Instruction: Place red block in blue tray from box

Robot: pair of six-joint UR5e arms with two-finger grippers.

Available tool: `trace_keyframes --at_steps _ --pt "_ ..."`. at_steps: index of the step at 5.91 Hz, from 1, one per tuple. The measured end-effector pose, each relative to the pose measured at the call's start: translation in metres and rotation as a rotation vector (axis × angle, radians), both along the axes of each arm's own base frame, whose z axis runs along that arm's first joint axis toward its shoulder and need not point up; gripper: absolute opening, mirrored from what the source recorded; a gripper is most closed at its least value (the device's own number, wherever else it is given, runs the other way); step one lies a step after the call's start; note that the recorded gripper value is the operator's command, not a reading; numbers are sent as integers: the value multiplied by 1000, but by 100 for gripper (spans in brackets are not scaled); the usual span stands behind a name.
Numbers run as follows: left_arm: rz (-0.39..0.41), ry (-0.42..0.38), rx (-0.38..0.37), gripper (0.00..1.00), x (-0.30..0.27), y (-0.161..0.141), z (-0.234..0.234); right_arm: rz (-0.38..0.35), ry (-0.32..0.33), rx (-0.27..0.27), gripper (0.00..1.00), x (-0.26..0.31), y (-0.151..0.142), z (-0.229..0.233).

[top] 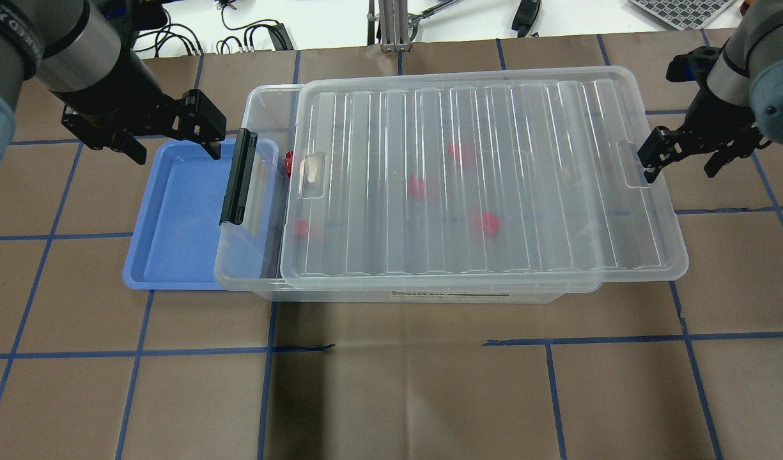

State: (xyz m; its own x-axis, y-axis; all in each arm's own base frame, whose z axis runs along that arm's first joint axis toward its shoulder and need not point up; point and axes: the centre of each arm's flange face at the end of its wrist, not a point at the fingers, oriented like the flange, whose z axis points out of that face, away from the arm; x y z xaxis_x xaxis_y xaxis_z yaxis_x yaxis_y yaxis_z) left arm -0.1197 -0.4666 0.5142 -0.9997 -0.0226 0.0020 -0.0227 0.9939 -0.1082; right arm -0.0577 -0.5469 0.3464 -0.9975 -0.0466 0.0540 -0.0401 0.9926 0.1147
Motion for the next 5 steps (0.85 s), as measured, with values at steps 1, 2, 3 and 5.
trace_keyframes --at_steps 1,2,3,5 --pt "0 1 0 98 0 0 0 16 13 0 100 -7 0 1" --pt "0 1 0 98 0 0 0 31 22 -4 100 -14 0 2" --pt "-3 -2 0 98 0 0 0 55 33 -8 100 -21 0 3" --pt "-75 -10 7 98 -2 1 -2 100 50 -13 100 -43 0 3"
